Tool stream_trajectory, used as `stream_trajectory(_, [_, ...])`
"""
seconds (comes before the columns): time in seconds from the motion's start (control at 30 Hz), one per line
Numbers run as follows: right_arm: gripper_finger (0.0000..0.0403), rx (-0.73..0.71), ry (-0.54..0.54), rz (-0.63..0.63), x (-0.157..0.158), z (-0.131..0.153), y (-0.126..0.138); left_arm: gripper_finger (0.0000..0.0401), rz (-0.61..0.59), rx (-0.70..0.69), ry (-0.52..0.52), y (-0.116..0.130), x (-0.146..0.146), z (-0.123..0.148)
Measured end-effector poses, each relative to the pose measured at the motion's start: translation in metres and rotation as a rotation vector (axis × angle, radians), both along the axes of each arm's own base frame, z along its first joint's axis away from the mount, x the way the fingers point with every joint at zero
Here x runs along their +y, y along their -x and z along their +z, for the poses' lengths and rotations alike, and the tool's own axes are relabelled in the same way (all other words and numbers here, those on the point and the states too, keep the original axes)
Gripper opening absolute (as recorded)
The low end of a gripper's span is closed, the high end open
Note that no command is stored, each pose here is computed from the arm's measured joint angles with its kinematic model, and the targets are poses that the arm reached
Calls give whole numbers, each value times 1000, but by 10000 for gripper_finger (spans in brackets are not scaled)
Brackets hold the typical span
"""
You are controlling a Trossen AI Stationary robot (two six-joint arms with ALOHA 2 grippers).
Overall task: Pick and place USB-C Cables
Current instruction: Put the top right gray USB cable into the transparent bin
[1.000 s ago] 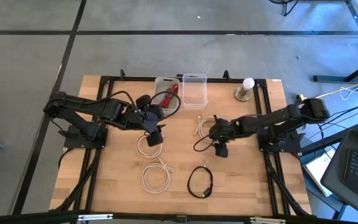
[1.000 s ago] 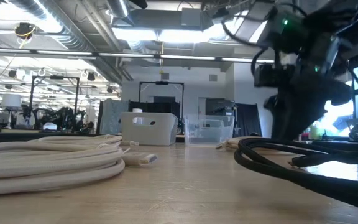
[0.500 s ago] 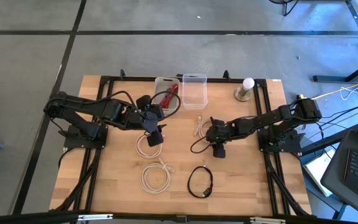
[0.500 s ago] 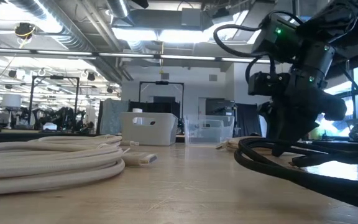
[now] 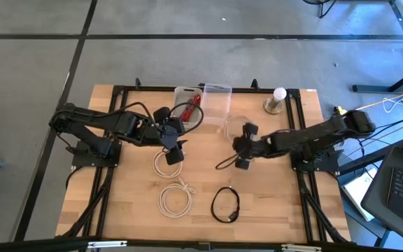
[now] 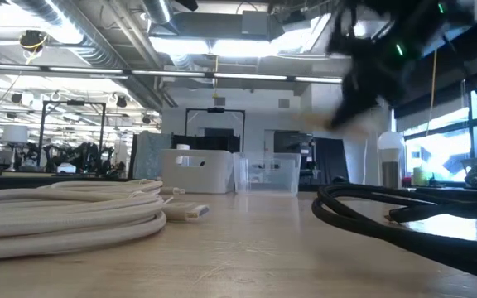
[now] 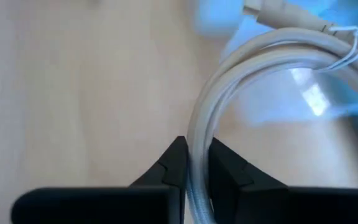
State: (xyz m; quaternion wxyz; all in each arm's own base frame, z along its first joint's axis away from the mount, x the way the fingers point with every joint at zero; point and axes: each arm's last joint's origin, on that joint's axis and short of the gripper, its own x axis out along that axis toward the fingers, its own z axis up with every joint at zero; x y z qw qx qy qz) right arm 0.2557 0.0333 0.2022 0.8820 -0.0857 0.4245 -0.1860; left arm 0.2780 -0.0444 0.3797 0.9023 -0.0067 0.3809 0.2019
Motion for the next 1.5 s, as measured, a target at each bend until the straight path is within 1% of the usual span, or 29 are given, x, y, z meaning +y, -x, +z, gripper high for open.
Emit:
stream_trajectory(0.13, [39,-181,141,-19,-1,58,-5,207,-5,3,-11,0,0,0])
stream_trajectory(0.23, [39,-249,163,4,-12,85,-7,207,-9,6,-15,0,0,0])
stream_trajectory(0.3, [39,-342,110,44,-24,100,-13,207,-10,8,-16,-1,0,0])
stream_trajectory(0.37, [39,-425,18,130,-39,109,-18,207,-12,11,-24,-1,0,-1])
stream_trajectory(0.47, [39,-514,-135,259,-62,111,-26,207,-4,20,-38,-4,0,-4])
stream_trajectory(0.57, [39,-615,-278,361,-82,113,-32,207,-5,33,-40,-7,-1,-7])
stream_trajectory(0.73, [39,-724,-430,497,-108,107,-47,207,-27,70,-72,-11,-2,-12])
stream_trajectory(0.8, [39,-767,-446,504,-118,104,-53,207,-27,73,-80,-11,-1,-12])
stream_trajectory(0.9, [39,-813,-420,419,-134,91,-58,207,-12,66,-87,-10,-1,-11])
stream_trajectory(0.97, [39,-877,-392,354,-143,81,-55,207,-3,68,-107,-10,-2,-11])
stream_trajectory(1.07, [39,-1010,-352,314,-151,63,-42,207,7,97,-147,-6,-3,-12])
stream_trajectory(1.13, [39,-1065,-340,265,-155,48,-29,207,15,107,-171,-5,-4,-13])
stream_trajectory(1.2, [39,-1078,-338,180,-159,32,-17,207,26,103,-186,-5,-4,-12])
stream_trajectory(1.3, [39,-1071,-326,110,-158,15,-6,207,40,82,-213,-6,-2,-11])
stream_trajectory(1.4, [39,-1053,-312,60,-157,6,-4,207,39,54,-229,-10,1,-8])
stream_trajectory(1.5, [39,-1033,-322,27,-161,-4,-9,207,25,17,-220,-15,4,-5])
